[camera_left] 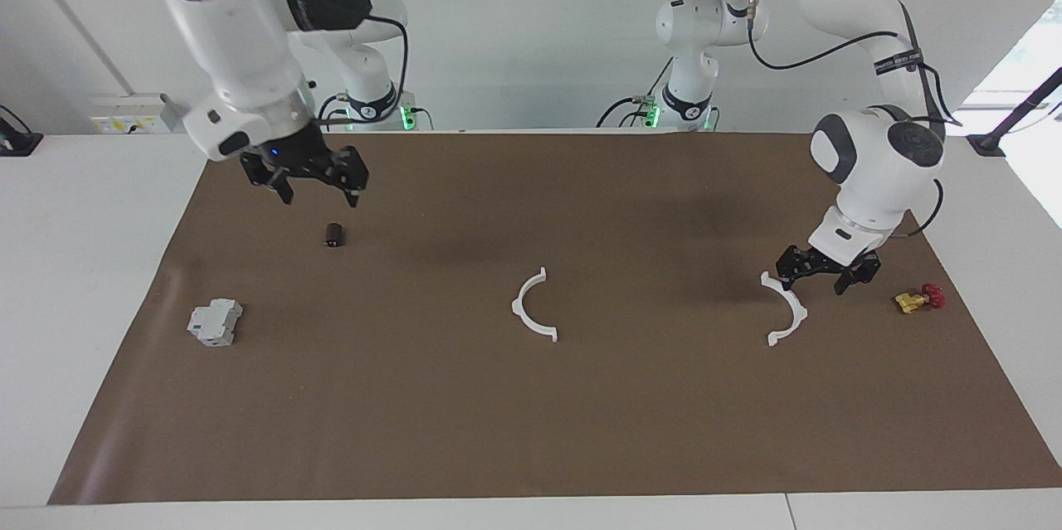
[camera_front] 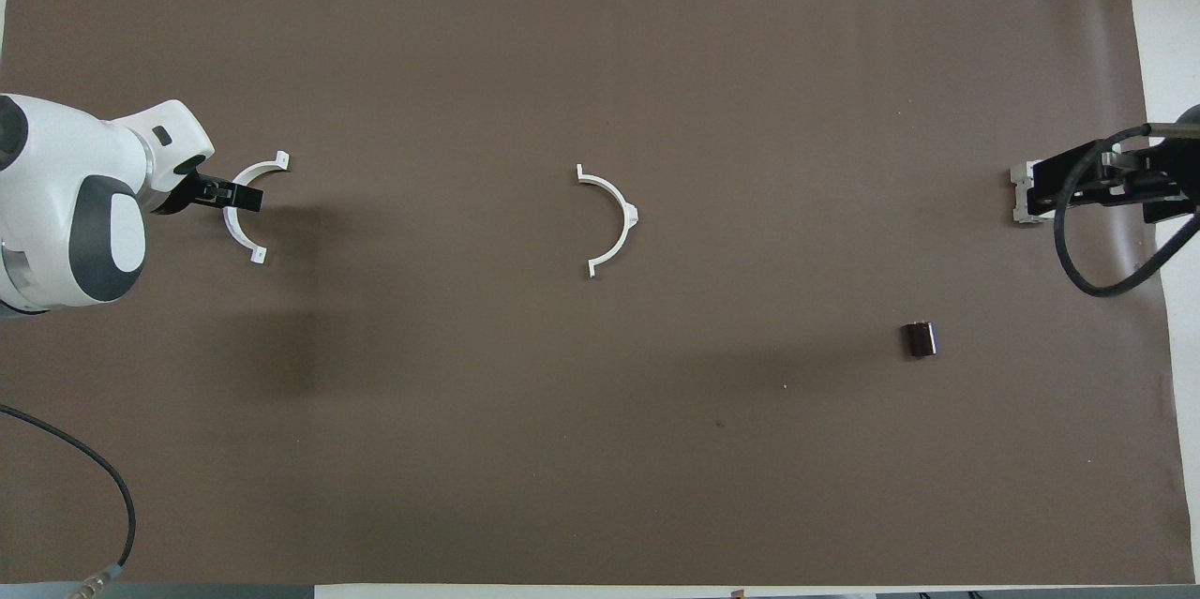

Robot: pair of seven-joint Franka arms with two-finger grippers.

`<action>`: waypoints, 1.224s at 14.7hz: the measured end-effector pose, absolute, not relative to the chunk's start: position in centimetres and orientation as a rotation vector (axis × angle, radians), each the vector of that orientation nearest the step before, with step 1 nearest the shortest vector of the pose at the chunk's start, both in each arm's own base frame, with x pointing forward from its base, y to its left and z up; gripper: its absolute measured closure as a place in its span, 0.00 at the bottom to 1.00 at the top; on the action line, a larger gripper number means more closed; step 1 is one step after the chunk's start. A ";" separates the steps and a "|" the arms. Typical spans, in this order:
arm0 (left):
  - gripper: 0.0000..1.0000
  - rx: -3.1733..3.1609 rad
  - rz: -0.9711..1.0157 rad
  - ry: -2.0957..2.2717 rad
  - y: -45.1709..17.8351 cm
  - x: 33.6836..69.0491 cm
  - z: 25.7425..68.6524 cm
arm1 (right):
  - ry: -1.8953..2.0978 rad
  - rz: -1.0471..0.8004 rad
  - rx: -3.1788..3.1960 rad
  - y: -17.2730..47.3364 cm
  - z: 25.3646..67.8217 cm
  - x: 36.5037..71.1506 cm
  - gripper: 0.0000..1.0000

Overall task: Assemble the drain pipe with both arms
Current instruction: 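Grasp the other white clamp half with the left gripper, then carry the clamp half toward the centered half with the left gripper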

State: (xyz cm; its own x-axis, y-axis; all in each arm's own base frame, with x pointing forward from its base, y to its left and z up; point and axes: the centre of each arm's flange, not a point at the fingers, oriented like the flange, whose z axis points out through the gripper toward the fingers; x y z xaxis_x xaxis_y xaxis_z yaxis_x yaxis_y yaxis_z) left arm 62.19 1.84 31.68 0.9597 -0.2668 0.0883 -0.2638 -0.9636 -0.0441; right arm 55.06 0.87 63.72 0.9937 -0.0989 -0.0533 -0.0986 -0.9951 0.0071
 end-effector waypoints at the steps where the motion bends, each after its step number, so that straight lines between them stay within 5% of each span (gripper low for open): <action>1: 0.05 -3.078 -0.139 0.421 2.2 62.2 31.4 | -0.155 -0.097 3.131 0.8 63.3 55.1 0.00; 12: 0.24 -3.043 -0.175 0.553 2.7 62.6 30.1 | -0.103 -0.131 3.106 0.2 62.4 53.7 0.00; 16: 0.72 -3.040 -0.179 0.565 2.7 62.6 30.2 | -0.127 -0.132 3.106 -0.9 62.3 53.7 0.00; 18: 0.79 -3.038 -0.186 0.566 2.6 62.7 30.4 | -0.133 -0.132 3.106 -1.1 62.3 53.7 0.00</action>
State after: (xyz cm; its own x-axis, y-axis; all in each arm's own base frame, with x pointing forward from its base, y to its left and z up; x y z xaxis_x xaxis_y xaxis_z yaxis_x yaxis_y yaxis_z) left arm 62.72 2.63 30.41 0.9260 -0.3614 0.1094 -0.3559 -0.9321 -0.0665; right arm 53.67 -1.09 62.33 0.9927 -0.0869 -0.0835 -0.0843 -0.9959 0.0338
